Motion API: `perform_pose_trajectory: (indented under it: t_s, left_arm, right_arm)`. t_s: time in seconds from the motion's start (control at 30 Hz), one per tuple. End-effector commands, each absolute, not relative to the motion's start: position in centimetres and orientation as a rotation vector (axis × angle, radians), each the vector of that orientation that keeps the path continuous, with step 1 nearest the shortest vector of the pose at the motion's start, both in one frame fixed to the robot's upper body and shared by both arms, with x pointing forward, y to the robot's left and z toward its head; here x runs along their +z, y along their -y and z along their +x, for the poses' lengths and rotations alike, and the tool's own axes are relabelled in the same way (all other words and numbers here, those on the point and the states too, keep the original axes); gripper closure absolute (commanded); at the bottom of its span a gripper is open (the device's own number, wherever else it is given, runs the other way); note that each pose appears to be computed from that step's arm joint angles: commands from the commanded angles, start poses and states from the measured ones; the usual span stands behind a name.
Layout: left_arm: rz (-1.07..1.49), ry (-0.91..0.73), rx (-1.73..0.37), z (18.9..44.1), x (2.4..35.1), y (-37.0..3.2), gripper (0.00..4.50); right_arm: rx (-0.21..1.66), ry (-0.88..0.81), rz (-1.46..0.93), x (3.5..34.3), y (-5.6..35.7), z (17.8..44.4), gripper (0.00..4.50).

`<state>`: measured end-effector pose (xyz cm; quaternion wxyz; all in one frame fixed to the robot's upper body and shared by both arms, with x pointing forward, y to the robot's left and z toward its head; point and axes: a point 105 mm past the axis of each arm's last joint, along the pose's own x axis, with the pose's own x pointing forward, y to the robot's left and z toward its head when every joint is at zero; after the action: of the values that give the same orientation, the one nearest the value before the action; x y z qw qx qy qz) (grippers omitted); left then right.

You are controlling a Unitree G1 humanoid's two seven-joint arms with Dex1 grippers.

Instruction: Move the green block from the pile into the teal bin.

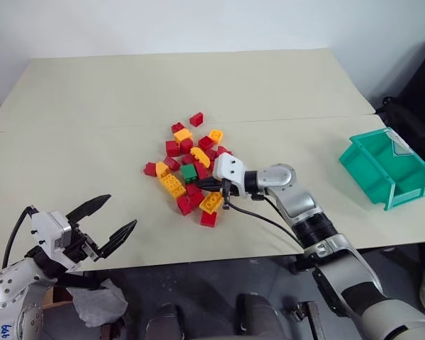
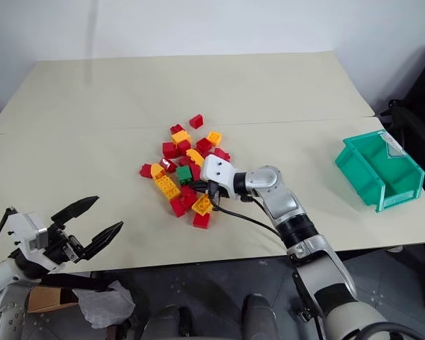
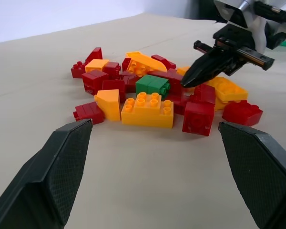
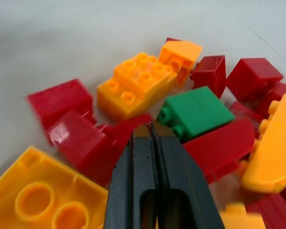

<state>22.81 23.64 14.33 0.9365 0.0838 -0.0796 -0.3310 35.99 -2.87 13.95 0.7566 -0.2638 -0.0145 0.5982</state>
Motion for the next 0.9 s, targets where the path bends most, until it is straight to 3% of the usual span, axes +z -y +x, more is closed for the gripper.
perform_pose_trajectory:
  t_s: [0.03, 0.13, 0.27, 0.33, 0.5, 0.73, 0.9]
  left_arm:
    - [0.173, 0.163, -0.691, 22.8, 14.4, -23.6, 0.0]
    - [0.128, 0.155, -0.707, 22.9, 14.5, -23.4, 0.0]
    - [0.129, 0.135, -0.743, 23.0, 14.3, -23.4, 0.0]
    - [0.136, 0.137, -0.744, 23.3, 14.5, -23.8, 0.0]
    - [0.137, 0.106, -0.755, 24.1, 14.6, -24.8, 0.0]
    - [0.166, 0.098, -0.762, 24.6, 15.0, -26.0, 0.0]
    - [0.15, 0.098, -0.769, 24.8, 14.7, -25.5, 0.0]
  right_arm:
    - [1.273, 0.062, -0.501, 15.3, 5.3, 35.6, 4.44]
    - [1.241, 0.128, -0.388, 17.6, 8.5, 34.9, 4.44]
    - [1.235, 0.106, -0.281, 17.9, 13.3, 32.4, 4.28]
    - [1.193, 0.095, -0.257, 17.7, 15.6, 31.6, 3.92]
    - [1.03, 0.078, -0.318, 17.1, 21.0, 30.9, 2.44]
    - [0.96, 0.082, -0.399, 16.1, 23.2, 30.5, 0.14]
    - [1.105, 0.161, -0.388, 17.4, 18.8, 31.3, 0.03]
